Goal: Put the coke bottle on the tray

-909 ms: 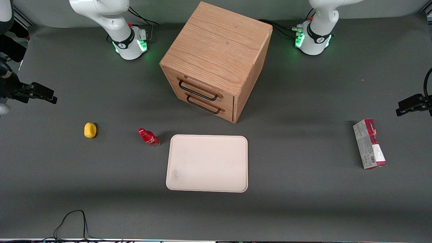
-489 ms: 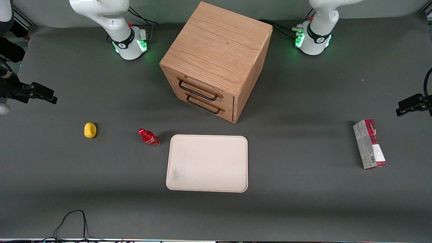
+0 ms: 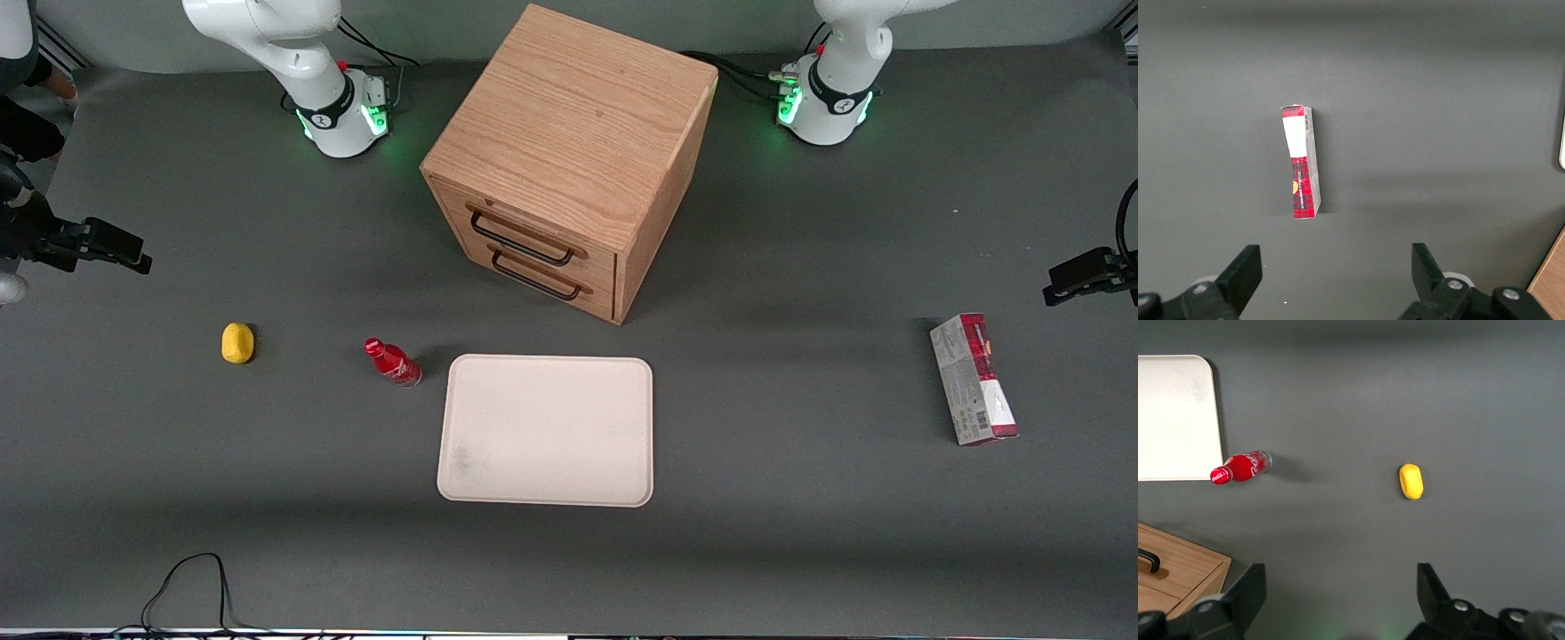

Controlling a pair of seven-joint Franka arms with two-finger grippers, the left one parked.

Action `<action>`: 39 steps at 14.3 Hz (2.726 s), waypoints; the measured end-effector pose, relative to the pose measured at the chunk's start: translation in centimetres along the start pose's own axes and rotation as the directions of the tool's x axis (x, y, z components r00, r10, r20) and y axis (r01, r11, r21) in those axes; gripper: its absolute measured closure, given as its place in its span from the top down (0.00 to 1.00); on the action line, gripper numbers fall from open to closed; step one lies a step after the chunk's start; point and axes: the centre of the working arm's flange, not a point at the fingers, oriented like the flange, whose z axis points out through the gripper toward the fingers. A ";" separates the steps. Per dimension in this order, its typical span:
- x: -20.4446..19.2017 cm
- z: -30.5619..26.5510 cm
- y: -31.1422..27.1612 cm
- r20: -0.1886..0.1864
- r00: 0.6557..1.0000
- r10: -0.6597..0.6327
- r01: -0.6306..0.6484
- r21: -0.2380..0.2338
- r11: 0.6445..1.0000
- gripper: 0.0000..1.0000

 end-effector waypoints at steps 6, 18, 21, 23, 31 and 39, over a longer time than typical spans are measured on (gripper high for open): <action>0.2 0.2 -1.3 -0.005 1.000 -0.022 0.022 0.007 1.000 1.00; -1.3 3.7 -18.6 -0.006 0.993 -0.117 0.117 0.029 0.993 1.00; -1.8 4.5 -19.1 0.008 0.992 -0.123 0.123 0.024 0.992 1.00; -2.1 4.7 -18.5 0.014 0.993 -0.115 0.114 0.024 0.993 1.00; -1.3 13.3 -18.5 -0.022 0.994 -0.106 0.106 0.031 0.994 1.00; 0.3 22.7 -20.0 -0.064 0.992 -0.113 0.115 0.032 0.993 1.00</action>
